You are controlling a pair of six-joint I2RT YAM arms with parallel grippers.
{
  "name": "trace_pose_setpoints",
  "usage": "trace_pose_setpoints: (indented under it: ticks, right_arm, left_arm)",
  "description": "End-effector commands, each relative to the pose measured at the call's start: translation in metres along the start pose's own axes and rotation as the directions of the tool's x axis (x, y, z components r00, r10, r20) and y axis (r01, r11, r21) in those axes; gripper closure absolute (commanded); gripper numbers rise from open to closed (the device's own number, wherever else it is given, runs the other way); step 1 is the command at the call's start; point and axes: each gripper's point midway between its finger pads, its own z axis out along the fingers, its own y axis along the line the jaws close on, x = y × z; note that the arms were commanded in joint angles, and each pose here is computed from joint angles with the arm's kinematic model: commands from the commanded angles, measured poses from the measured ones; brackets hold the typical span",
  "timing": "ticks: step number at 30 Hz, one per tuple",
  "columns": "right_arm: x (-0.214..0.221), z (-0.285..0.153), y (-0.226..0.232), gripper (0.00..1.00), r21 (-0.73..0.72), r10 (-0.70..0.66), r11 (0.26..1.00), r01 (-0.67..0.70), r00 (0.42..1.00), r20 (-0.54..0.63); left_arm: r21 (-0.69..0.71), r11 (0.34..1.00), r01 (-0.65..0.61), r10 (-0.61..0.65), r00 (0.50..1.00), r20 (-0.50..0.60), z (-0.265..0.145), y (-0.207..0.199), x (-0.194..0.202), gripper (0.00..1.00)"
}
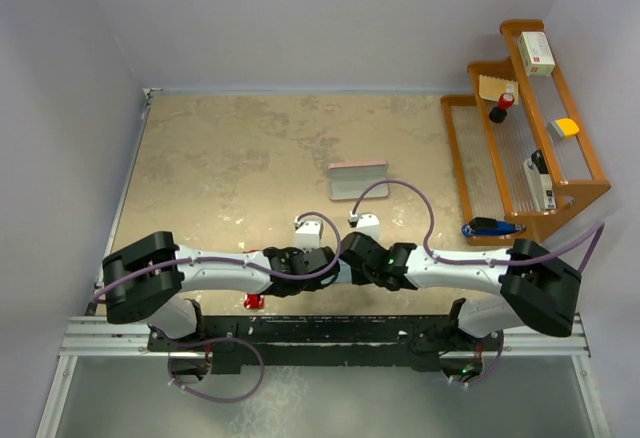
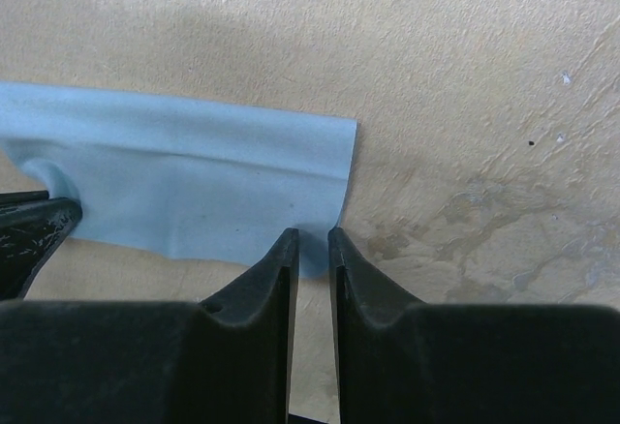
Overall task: Organize the sunglasses
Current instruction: Adjust the glasses cleaning cloth at the center of the board, then pick up the glasses cleaning cloth from the center of the board.
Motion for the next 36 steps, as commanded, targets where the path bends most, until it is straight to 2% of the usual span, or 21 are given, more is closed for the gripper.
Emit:
trace_pose_setpoints:
  ticks: [1,7,10,13,16,19,27,36]
  right_arm:
    - [0.017,0.002,-0.008,0.79,0.052,-0.019,0.998,0.022,0.998,-0.058]
    - [0.02,0.004,-0.006,0.77,0.06,-0.028,0.998,0.032,0.997,-0.067]
    - [0.021,0.004,-0.005,0.81,0.06,-0.028,0.998,0.032,0.997,-0.069]
    - [0.022,0.004,-0.005,0.9,0.061,-0.026,0.998,0.03,0.997,-0.069]
    - [0.023,0.004,-0.006,0.91,0.062,-0.022,0.998,0.027,0.997,-0.071]
    - [0.024,0.004,-0.005,1.0,0.061,-0.02,0.998,0.024,0.997,-0.071]
    - [0.022,0.003,-0.004,1.0,0.057,-0.008,0.998,0.011,0.998,-0.062]
    - [0.003,-0.008,0.004,0.77,0.034,0.004,0.999,-0.003,1.0,-0.008]
  left_arm:
    - [0.05,0.999,0.022,-0.024,0.999,0.023,-0.006,-0.008,-0.007,1.0]
    - [0.067,0.997,0.044,-0.047,0.998,0.034,-0.008,-0.007,-0.008,1.0]
    - [0.069,0.996,0.049,-0.052,0.998,0.036,-0.009,-0.005,-0.008,1.0]
    - [0.069,0.996,0.05,-0.052,0.998,0.035,-0.009,-0.005,-0.008,1.0]
    - [0.072,0.996,0.051,-0.054,0.998,0.036,-0.009,-0.006,-0.008,1.0]
    - [0.075,0.996,0.049,-0.051,0.998,0.035,-0.009,-0.007,-0.008,1.0]
    - [0.1,0.993,0.069,-0.073,0.997,0.039,-0.01,-0.007,-0.007,1.0]
    - [0.125,0.99,0.071,-0.076,0.996,0.036,-0.012,-0.01,-0.008,1.0]
